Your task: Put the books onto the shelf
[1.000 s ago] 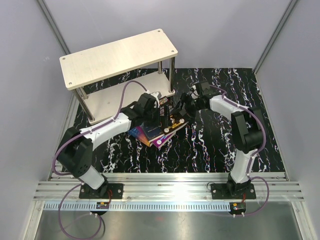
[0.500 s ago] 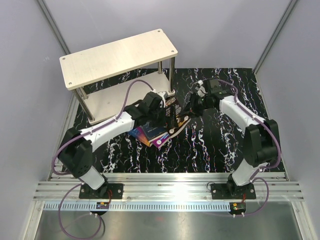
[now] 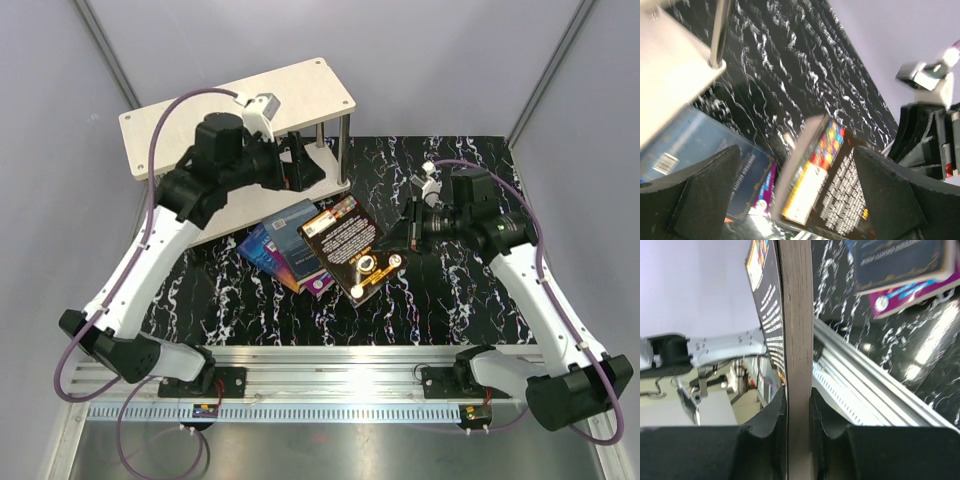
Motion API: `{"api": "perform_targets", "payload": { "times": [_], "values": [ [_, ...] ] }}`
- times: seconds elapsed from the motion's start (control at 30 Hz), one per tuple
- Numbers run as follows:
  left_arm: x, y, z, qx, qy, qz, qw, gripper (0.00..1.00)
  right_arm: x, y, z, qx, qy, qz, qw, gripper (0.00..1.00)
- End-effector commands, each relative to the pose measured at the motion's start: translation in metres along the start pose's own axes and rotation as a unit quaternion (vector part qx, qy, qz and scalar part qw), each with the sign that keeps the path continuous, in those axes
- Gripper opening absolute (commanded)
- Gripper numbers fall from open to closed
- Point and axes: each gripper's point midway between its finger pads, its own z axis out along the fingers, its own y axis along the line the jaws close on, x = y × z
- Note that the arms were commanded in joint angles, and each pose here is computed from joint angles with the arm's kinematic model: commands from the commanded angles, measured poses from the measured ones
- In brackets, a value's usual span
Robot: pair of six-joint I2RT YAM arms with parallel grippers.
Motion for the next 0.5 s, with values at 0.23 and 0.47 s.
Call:
{"api": "perform_targets", "payload": {
  "times": [0.23, 0.47],
  "values": [
    [0.037, -0.053, -0.013, 0.206, 0.134, 0.036, 0.969, 0.99, 0.04, 0.049, -0.036, -0.087, 0.037, -0.054, 0.994, 0.0],
    [0.09, -0.032, -0.008, 0.178, 0.179, 0.011, 0.967, 0.99, 0.035, 0.076, -0.048, -0.12, 0.029, -0.067, 0.99, 0.0]
  ]
}}
